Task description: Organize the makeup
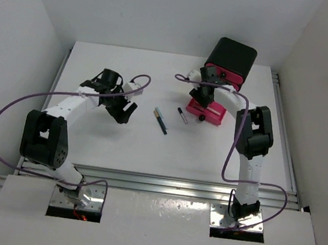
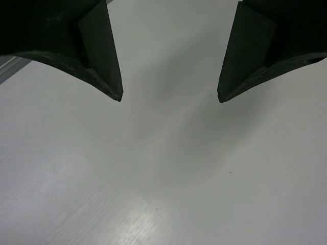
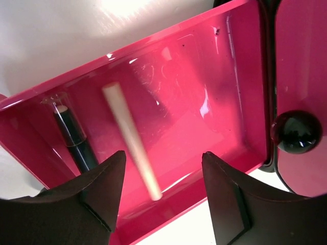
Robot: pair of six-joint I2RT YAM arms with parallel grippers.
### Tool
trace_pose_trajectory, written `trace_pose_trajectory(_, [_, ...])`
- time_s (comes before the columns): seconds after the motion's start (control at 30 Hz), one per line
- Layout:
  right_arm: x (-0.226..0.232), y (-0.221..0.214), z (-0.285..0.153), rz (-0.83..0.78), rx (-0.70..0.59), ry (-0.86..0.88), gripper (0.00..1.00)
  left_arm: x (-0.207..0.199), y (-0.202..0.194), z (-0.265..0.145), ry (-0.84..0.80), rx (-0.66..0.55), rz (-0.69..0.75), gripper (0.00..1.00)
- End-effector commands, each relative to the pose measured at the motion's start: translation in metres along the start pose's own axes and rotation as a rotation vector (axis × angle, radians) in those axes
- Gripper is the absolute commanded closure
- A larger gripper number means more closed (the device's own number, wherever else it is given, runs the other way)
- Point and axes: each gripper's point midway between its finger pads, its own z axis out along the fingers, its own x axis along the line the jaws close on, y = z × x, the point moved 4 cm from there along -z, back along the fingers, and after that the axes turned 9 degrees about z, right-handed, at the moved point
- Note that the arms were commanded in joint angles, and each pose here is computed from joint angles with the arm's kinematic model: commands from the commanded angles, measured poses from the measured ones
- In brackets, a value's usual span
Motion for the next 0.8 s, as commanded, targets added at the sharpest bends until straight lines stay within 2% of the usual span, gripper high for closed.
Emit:
trace_pose_trajectory(0.0, [-0.028, 0.038, -0.045, 0.066, -0.131, -0.075, 0.38, -0.008, -0.003, -0.008, -0.018, -0.032, 0.002, 0.19])
trace_pose_trajectory(0.1, [-0.031, 0.049, -0.071, 0.194, -0.19, -0.095, 0.37, -0.02, -0.018, -0.007, -0.032, -0.014, 0.003, 0.18])
trace_pose_trajectory(0.17, [-0.021, 0.053, -0.092, 0.305, -0.237, -0.029, 0.3, -0.031, -0.037, -0.003, -0.043, 0.014, -0.006, 0.18])
trace_pose_trajectory(0.2, [0.001, 0.062, -0.098, 0.322, -0.286, 0.133, 0.3, -0.032, -0.04, -0.003, -0.025, 0.005, 0.0, 0.18])
trace_pose_trajectory(0.3, [0.047, 0.073, -0.106, 0.376, -0.31, 0.343, 0.34, -0.04, -0.056, -0.007, 0.043, -0.02, 0.02, 0.18])
trace_pose_trajectory(0.37, [0.091, 0.083, -0.104, 0.33, -0.294, 0.454, 0.38, -0.04, -0.057, -0.016, 0.141, -0.043, 0.02, 0.18])
trace_pose_trajectory(0.4, [0.1, 0.088, -0.102, 0.315, -0.297, 0.461, 0.42, -0.044, -0.07, -0.013, 0.167, -0.027, 0.0, 0.18])
trace_pose_trajectory(0.47, [0.126, 0.09, -0.088, 0.276, -0.264, 0.421, 0.46, -0.041, -0.068, -0.017, 0.279, -0.072, -0.015, 0.18])
trace_pose_trajectory(0.5, [0.13, 0.093, -0.084, 0.283, -0.27, 0.408, 0.53, -0.047, -0.073, -0.019, 0.309, -0.093, -0.016, 0.18])
trace_pose_trajectory(0.53, [0.128, 0.09, -0.074, 0.305, -0.249, 0.34, 0.56, -0.045, -0.069, -0.021, 0.351, -0.131, -0.023, 0.18])
trace_pose_trajectory(0.6, [0.129, 0.09, -0.067, 0.375, -0.22, 0.321, 0.64, -0.05, -0.078, -0.019, 0.393, -0.142, -0.077, 0.18])
trace_pose_trajectory(0.67, [0.12, 0.079, -0.061, 0.412, -0.156, 0.22, 0.66, -0.049, -0.069, -0.02, 0.417, -0.209, -0.096, 0.17])
trace_pose_trajectory(0.77, [0.114, 0.06, -0.063, 0.408, -0.094, 0.14, 0.64, -0.048, -0.065, -0.015, 0.431, -0.21, -0.106, 0.17])
